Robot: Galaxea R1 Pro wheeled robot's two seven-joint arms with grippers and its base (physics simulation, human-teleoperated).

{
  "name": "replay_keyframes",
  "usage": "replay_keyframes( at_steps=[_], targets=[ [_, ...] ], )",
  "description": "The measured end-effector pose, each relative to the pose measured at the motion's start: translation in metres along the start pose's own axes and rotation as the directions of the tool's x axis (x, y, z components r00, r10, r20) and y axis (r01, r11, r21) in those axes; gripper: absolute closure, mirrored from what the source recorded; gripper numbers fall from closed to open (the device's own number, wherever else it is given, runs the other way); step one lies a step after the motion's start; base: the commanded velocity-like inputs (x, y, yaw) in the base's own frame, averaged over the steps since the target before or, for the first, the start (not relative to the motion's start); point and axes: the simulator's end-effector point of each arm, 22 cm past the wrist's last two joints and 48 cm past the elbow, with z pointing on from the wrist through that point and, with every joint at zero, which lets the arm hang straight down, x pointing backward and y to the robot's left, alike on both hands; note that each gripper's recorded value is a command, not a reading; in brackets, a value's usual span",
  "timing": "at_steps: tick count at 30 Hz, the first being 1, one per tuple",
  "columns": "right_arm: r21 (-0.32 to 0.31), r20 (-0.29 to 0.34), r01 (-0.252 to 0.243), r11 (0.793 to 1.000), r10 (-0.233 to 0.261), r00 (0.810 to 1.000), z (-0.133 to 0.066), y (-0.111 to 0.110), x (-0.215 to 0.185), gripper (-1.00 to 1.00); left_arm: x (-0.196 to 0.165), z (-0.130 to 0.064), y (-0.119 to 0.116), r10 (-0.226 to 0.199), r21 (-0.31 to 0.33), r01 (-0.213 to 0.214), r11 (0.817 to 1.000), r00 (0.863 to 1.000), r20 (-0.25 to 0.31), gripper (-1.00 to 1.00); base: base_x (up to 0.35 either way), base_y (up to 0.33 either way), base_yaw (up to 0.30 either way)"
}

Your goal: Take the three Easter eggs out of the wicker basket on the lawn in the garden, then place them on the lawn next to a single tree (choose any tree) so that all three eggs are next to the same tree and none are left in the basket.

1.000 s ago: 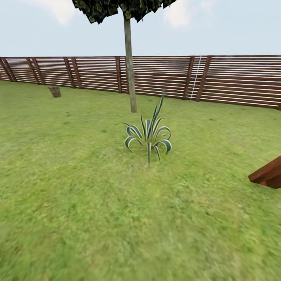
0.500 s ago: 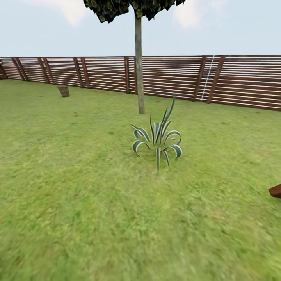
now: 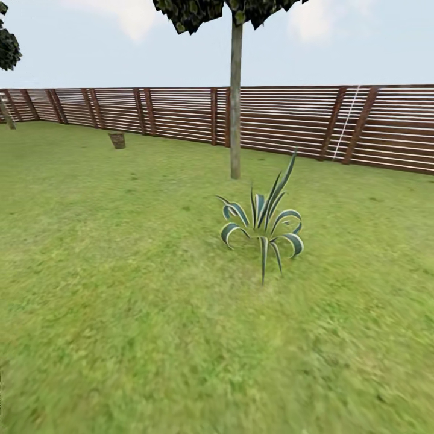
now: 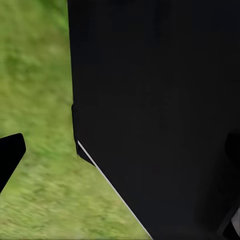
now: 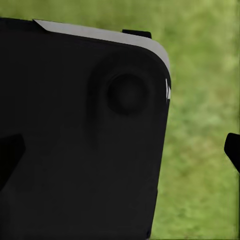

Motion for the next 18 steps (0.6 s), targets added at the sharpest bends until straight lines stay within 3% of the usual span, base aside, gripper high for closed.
replay_keyframes(
  at_steps=[13,18],
  targets=[
    [0.000,0.001,0.000,1.000,0.000,1.000,0.0000,0.0000,-0.0002,-1.00,0.0000,0.0000,0.0000,0.000,0.000,0.000,1.000,1.000,0.000,-1.00,0.330,0.080,0.175],
    [0.003,0.000,-0.001,1.000,0.001,1.000,0.0000,-0.0021,0.0002,-1.00,0.0000,0.0000,0.0000,0.000,0.000,0.000,1.000,1.000,0.000,-1.00,0.330,0.080,0.038]
  ],
)
